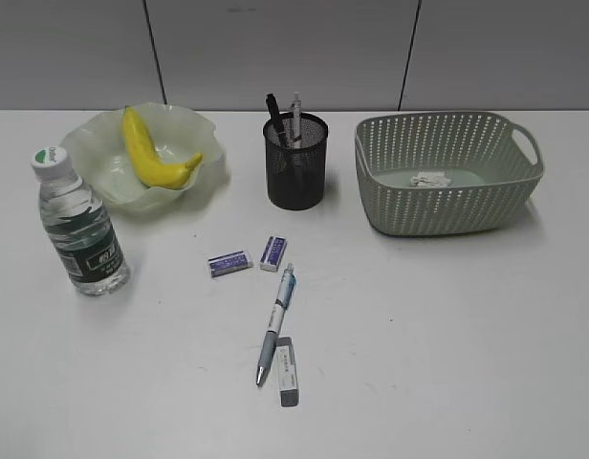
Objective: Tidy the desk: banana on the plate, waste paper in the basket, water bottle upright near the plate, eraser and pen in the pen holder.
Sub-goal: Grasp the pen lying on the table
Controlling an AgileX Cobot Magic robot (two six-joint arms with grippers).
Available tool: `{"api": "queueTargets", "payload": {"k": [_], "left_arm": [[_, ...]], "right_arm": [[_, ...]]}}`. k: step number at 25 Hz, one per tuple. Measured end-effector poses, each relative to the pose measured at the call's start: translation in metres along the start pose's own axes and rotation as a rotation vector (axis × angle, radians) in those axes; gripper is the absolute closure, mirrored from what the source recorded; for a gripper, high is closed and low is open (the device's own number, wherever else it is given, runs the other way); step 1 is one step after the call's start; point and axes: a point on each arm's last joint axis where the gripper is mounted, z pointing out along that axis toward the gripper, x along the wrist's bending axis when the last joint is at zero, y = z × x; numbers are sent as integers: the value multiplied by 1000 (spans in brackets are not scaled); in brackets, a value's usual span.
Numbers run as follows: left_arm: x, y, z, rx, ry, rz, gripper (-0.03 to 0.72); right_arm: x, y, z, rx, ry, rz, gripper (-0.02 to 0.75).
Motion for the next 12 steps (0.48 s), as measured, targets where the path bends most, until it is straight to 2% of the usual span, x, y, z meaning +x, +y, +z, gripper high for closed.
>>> {"api": "queueTargets", "payload": {"k": [1, 6, 12], "left_arm": [[1, -2, -4, -27, -4, 4, 368], [5, -11, -17, -119, -27, 37, 379], [4, -13, -16, -120, -39, 60, 379]], "right_arm": [[0, 0, 0, 0, 0, 0, 512], [21, 64, 55, 118, 120, -84, 506], [48, 132, 163, 391, 219, 15, 501]]}}
